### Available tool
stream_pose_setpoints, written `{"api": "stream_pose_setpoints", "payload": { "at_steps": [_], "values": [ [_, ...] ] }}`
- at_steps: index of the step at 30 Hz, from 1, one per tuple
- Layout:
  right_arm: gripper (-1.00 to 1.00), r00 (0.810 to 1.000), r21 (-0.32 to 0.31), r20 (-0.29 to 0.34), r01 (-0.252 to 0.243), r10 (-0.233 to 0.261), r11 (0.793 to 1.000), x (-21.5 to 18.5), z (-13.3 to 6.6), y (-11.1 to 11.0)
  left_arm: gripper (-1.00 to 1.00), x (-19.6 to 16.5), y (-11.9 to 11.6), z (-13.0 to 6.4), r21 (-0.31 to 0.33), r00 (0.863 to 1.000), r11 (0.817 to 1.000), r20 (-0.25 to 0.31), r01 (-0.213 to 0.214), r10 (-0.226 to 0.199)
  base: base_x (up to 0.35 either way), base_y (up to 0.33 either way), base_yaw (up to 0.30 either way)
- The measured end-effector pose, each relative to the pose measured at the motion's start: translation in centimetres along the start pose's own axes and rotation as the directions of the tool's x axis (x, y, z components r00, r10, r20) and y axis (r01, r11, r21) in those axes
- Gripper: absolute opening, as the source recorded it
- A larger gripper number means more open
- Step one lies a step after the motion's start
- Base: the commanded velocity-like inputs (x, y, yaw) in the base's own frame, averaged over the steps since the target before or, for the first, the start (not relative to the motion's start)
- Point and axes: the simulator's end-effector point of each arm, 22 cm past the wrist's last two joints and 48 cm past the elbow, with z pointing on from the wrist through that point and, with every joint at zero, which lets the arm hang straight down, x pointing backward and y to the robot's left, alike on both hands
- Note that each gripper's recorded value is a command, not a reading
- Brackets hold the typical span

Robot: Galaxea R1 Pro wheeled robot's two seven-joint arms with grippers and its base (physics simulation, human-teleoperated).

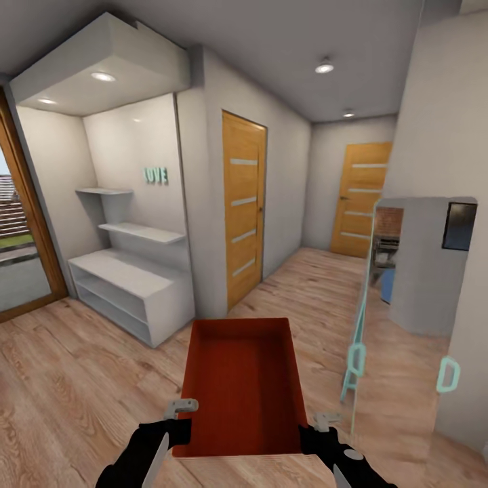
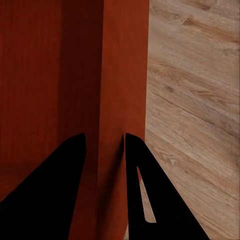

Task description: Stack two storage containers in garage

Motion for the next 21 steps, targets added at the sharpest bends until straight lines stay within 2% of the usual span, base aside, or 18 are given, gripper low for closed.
{"api": "stream_pose_setpoints", "payload": {
  "at_steps": [21],
  "values": [
    [-1.00,1.000,0.000,-0.001,0.000,0.000,1.000,0.01,0.00,-0.02,-1.00,0.03,-0.02,0.00,0.000,1.000,1.000,-0.001,0.001,-0.001,0.320,0.146,0.000]
  ]
}}
